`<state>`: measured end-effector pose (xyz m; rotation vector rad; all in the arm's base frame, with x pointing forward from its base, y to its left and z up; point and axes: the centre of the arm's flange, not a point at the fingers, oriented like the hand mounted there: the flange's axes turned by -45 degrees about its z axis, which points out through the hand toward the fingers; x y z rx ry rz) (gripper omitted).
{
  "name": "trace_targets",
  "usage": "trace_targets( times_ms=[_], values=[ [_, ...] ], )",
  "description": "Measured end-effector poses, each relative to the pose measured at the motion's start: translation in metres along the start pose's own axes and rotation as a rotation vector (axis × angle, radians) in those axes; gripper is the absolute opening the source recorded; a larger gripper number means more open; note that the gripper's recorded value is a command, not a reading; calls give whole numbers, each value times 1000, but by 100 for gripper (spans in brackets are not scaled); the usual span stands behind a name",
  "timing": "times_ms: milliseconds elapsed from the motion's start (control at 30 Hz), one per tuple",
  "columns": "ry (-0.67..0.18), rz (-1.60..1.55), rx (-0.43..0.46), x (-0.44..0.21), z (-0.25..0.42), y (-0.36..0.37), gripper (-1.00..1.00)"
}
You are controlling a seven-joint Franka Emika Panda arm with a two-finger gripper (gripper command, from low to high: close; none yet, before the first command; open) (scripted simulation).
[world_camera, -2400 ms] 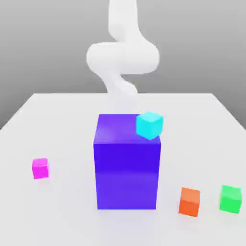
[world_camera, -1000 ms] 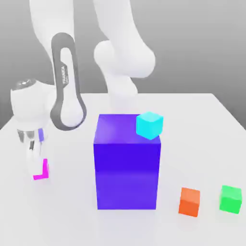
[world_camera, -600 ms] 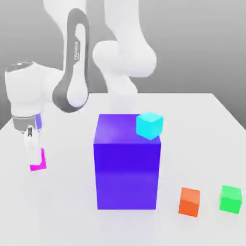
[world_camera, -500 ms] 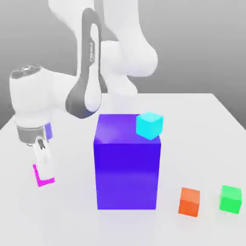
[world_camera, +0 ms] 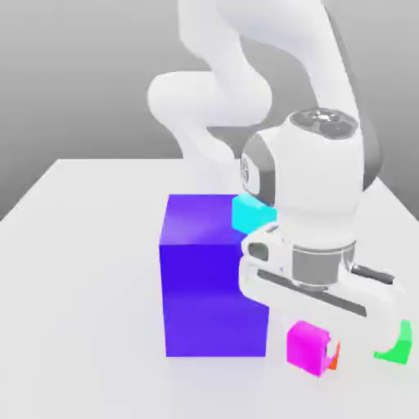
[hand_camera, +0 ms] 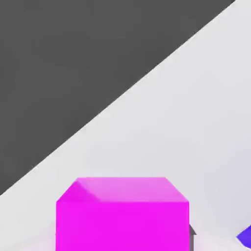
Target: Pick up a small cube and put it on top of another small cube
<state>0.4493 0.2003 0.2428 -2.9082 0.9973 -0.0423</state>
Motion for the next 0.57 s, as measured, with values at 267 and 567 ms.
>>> trace_targets(
  times_ms=[267, 567],
  values=[
    [-4, 33, -59, -127, 6, -32, -100],
    [-3, 43, -68, -130, 60, -26, 100]
  ],
)
